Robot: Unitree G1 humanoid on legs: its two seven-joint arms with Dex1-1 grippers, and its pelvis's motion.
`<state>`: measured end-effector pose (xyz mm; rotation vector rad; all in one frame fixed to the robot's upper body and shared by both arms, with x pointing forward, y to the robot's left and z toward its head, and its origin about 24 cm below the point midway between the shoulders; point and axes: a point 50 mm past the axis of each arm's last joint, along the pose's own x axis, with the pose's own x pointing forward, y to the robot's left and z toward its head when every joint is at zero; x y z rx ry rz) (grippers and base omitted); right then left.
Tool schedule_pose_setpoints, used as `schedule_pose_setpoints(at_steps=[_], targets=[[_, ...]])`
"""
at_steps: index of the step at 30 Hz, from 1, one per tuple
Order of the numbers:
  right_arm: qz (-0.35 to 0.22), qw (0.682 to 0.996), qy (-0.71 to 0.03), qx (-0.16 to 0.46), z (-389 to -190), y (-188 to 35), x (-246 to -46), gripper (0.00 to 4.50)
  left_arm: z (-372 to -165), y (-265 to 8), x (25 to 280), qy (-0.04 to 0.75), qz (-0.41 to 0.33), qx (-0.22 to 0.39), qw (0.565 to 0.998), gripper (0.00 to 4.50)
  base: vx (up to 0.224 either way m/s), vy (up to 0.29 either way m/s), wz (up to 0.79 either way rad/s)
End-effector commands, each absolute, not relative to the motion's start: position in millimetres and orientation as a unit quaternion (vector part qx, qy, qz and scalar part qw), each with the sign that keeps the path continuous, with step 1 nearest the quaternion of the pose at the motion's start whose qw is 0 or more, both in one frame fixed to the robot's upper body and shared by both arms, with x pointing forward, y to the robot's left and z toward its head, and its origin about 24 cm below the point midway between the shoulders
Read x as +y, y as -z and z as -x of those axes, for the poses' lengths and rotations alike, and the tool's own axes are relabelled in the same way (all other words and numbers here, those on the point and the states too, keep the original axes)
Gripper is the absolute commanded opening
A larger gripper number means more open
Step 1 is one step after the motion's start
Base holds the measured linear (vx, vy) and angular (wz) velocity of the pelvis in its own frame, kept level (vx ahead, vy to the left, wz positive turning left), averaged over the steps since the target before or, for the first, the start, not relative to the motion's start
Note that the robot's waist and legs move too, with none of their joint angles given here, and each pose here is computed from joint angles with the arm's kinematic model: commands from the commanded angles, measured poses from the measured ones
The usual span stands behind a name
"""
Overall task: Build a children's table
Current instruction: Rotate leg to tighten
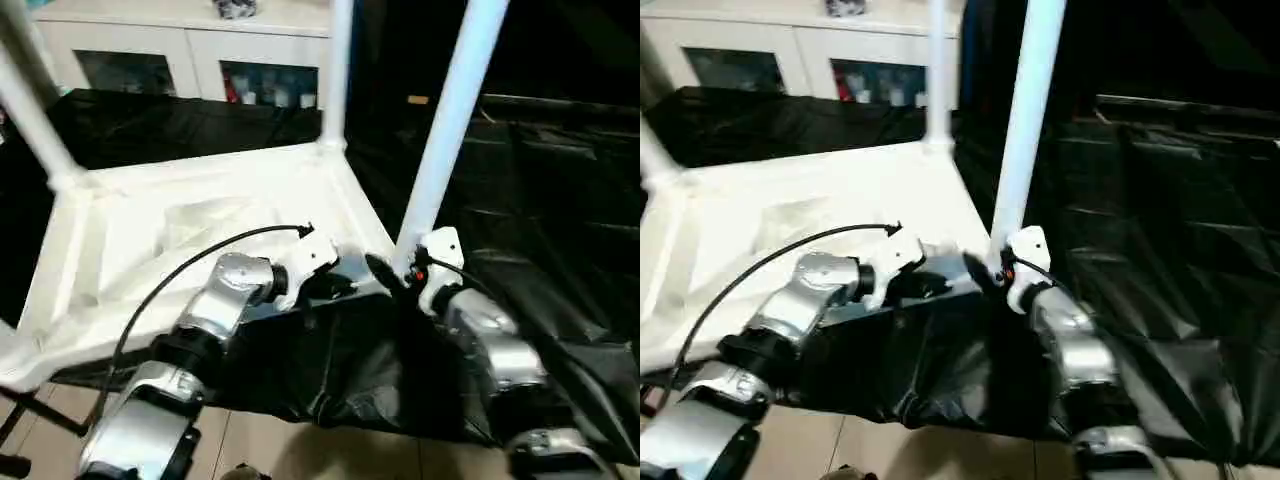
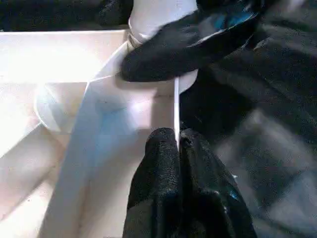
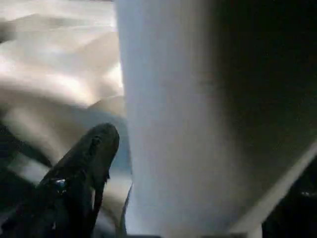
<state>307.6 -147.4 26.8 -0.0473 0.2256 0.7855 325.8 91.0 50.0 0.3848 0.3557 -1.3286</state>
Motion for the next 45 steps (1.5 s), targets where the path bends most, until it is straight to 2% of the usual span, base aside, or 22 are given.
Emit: schedule_pose_setpoints(at_steps=[1,4,6,11,18,24,28,31,32,33,34,35,36,37,38,39,40,45], targets=[[0.028,0.853,-0.508,0.114,-294.2,-30,-130.0,3.81,-323,-64,76,0.656,-0.182,0.118,0.723,0.0,0.0,0.0,0.0],[0.044,0.81,-0.568,0.14,-285.4,-31,-143.7,3.81,-322,-64,86,0.673,-0.191,0.134,0.702,0.0,0.0,0.0,0.0],[0.047,0.798,-0.582,0.148,-284.5,-33,-148.7,3.81,-321,-64,90,0.681,-0.194,0.138,0.693,0.0,0.0,0.0,0.0],[0.06,0.794,-0.588,0.141,-289.2,-37,-154.0,3.37,-321,-66,97,0.689,-0.201,0.144,0.681,0.0,0.0,0.0,0.0],[0.048,0.765,-0.626,0.144,-289.4,-44,-151.3,2.72,-320,-67,100,0.701,-0.198,0.149,0.669,0.0,0.0,0.0,0.0],[0.039,0.749,-0.644,0.15,-284.0,-40,-146.3,2.6,-318,-65,99,0.709,-0.191,0.152,0.662,0.0,0.0,0.0,0.0],[0.031,0.748,-0.645,0.155,-277.5,-34,-143.0,2.59,-319,-64,99,0.7,-0.189,0.149,0.672,0.0,0.0,0.0,0.0],[0.026,0.766,-0.625,0.149,-276.8,-31,-140.0,2.59,-323,-65,96,0.683,-0.181,0.141,0.694,0.0,0.0,0.0,0.0],[0.026,0.79,-0.596,0.143,-278.9,-27,-137.2,2.59,-326,-65,94,0.664,-0.179,0.137,0.713,0.0,0.0,0.0,0.0],[0.025,0.795,-0.589,0.142,-279.7,-26,-136.5,2.59,-327,-65,93,0.66,-0.179,0.136,0.717,0.0,0.0,0.0,0.0],[0.017,0.822,-0.552,0.137,-283.5,-22,-133.1,2.59,-331,-65,89,0.637,-0.178,0.13,0.739,0.0,0.0,0.0,0.0],[0.017,0.822,-0.552,0.137,-283.5,-22,-133.1,2.59,-331,-65,89,0.637,-0.178,0.13,0.739,0.0,0.0,0.0,0.0],[0.017,0.857,-0.497,0.139,-289.9,-16,-129.5,2.59,-335,-65,84,0.611,-0.177,0.124,0.761,0.0,0.0,0.0,0.0],[0.017,0.857,-0.497,0.139,-289.9,-16,-129.5,2.59,-335,-65,84,0.611,-0.177,0.124,0.761,0.0,0.0,0.0,0.0],[0.01,0.89,-0.435,0.139,-295.6,-10,-121.1,2.59,-338,-65,73,0.58,-0.174,0.113,0.788,0.0,0.0,0.0,0.0],[0.01,0.89,-0.435,0.139,-295.6,-10,-121.1,2.59,-338,-65,73,0.58,-0.174,0.113,0.788,0.0,0.0,0.0,0.0],[-0.005,0.917,-0.373,0.141,-301.4,-6,-109.8,2.59,-340,-63,60,0.551,-0.175,0.11,0.808,0.0,0.0,0.0,0.0],[0.007,0.952,-0.276,0.135,-311.3,-4,-90.9,2.59,-335,-58,36,0.538,-0.169,0.11,0.818,0.0,0.0,0.0,0.0]])
